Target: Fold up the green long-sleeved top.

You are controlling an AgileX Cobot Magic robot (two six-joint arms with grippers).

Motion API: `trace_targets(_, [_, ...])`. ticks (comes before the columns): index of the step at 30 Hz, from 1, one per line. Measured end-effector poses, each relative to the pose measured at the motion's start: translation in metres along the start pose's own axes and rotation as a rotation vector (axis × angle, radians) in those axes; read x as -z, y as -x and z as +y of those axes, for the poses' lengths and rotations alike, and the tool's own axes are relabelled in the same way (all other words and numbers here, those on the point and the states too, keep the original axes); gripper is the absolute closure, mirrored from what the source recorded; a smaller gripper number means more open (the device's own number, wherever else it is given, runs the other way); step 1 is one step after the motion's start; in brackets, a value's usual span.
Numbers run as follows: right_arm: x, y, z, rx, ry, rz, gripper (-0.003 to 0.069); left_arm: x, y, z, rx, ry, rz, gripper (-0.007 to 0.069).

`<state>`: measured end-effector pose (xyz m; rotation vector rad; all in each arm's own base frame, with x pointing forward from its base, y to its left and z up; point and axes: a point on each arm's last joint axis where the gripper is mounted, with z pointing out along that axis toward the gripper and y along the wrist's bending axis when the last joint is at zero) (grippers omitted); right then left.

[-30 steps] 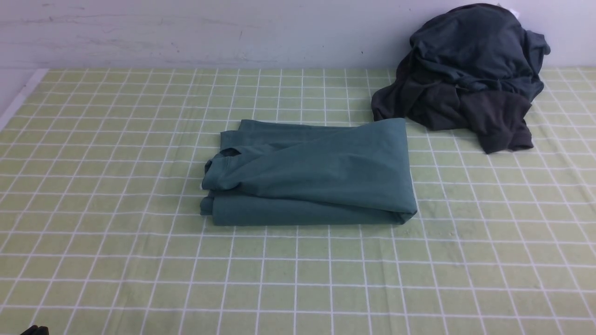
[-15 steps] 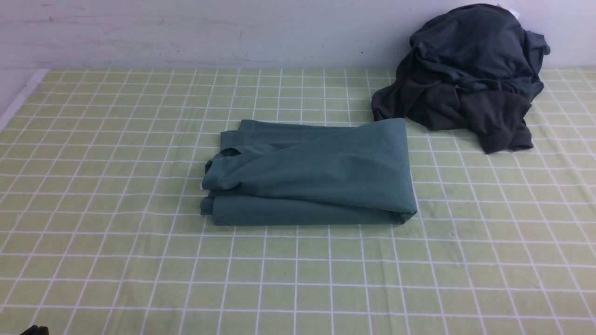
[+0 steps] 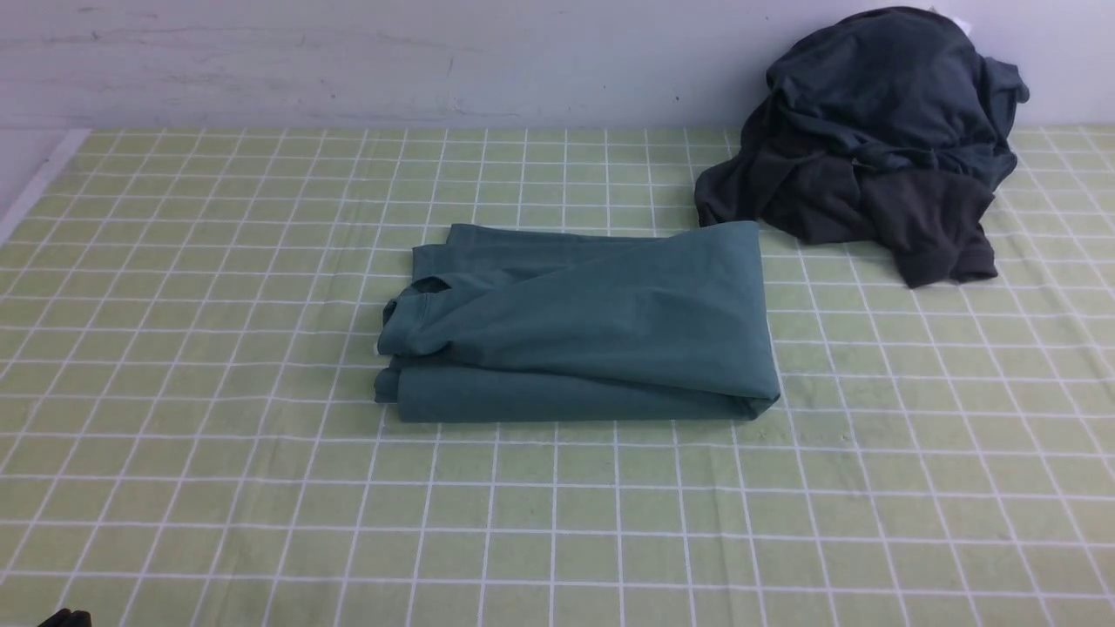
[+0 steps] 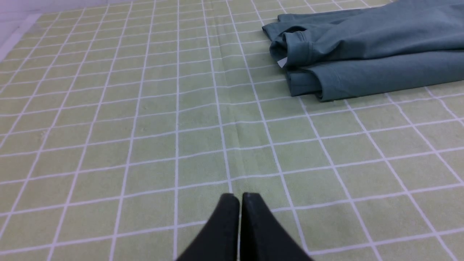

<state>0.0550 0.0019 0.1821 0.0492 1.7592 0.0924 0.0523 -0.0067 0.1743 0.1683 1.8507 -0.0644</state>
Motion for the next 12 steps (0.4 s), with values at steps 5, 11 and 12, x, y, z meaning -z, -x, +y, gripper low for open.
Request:
trace_targets(5, [0.0,0.0,0.0,-0.004,0.0,0.0,0.0673,0.0,0.0,0.0,0.0,0.0,0.0,0.0629])
trace_targets(11, [0.0,0.0,0.0,-0.004,0.0,0.0,0.0673,0.0,0.0,0.0,0.0,0.0,0.0,0.0629])
trace_targets(12, [0.0,0.0,0.0,-0.004,0.0,0.0,0.0673,0.0,0.0,0.0,0.0,0.0,0.0,0.0629])
